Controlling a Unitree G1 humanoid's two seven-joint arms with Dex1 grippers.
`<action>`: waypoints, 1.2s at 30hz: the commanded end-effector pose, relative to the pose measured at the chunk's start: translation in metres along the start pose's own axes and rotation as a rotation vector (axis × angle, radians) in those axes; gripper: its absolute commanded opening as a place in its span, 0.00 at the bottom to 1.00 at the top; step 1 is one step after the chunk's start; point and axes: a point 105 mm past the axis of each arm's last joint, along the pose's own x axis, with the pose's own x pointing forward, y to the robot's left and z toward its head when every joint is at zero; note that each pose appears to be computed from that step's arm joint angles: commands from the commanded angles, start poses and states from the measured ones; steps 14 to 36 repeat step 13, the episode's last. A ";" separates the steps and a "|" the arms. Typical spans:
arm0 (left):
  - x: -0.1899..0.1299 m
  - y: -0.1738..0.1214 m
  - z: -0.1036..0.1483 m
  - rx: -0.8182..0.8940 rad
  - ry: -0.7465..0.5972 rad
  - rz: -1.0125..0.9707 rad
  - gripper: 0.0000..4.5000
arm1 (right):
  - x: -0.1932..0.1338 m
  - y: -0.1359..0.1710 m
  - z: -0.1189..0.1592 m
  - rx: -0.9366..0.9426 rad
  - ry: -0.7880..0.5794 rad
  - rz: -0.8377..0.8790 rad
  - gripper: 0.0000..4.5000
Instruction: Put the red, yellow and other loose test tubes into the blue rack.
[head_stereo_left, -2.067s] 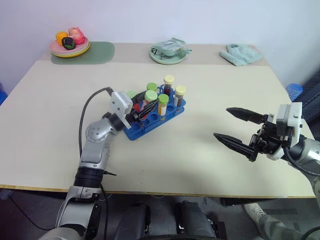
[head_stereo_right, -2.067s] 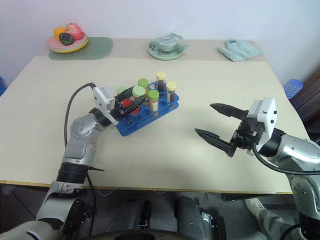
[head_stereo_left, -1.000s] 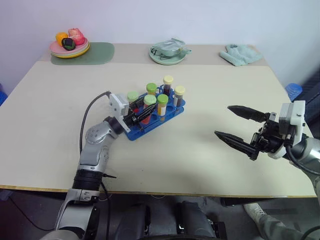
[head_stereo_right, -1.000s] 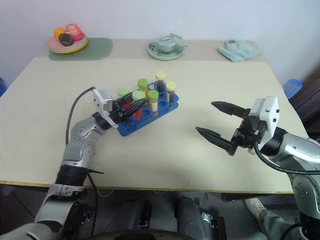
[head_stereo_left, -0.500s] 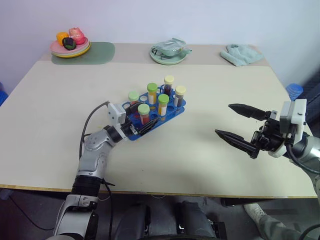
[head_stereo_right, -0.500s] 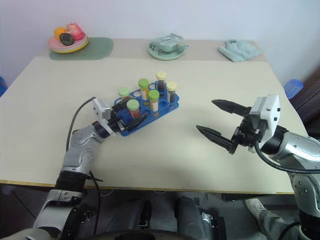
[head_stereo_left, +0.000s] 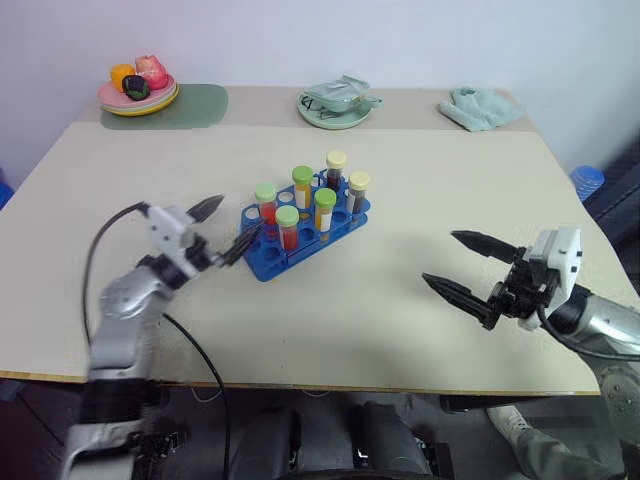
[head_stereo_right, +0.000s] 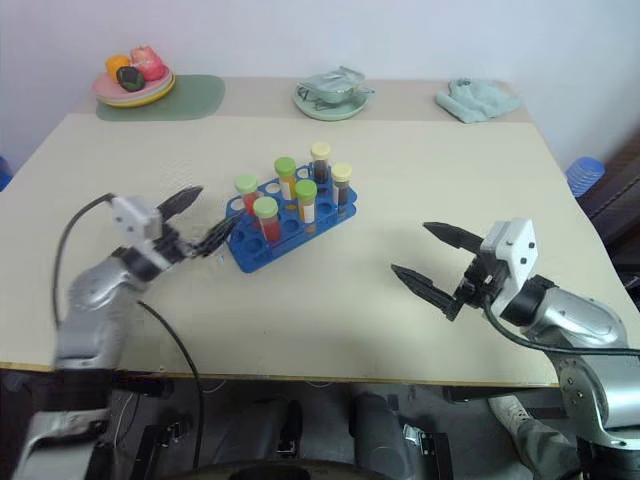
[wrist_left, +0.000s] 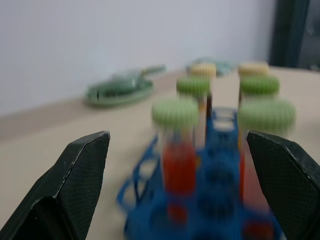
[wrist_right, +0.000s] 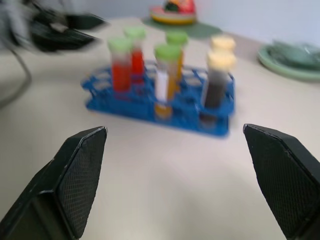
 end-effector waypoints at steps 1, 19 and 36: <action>-0.031 0.017 0.011 -0.004 -0.003 -0.002 0.99 | -0.012 -0.004 0.006 -0.042 -0.016 -0.058 1.00; -0.071 0.030 -0.004 -0.017 0.156 -0.051 0.99 | -0.037 -0.006 0.001 -0.029 0.024 -0.137 1.00; -0.071 0.030 -0.004 -0.017 0.156 -0.051 0.99 | -0.037 -0.006 0.001 -0.029 0.024 -0.137 1.00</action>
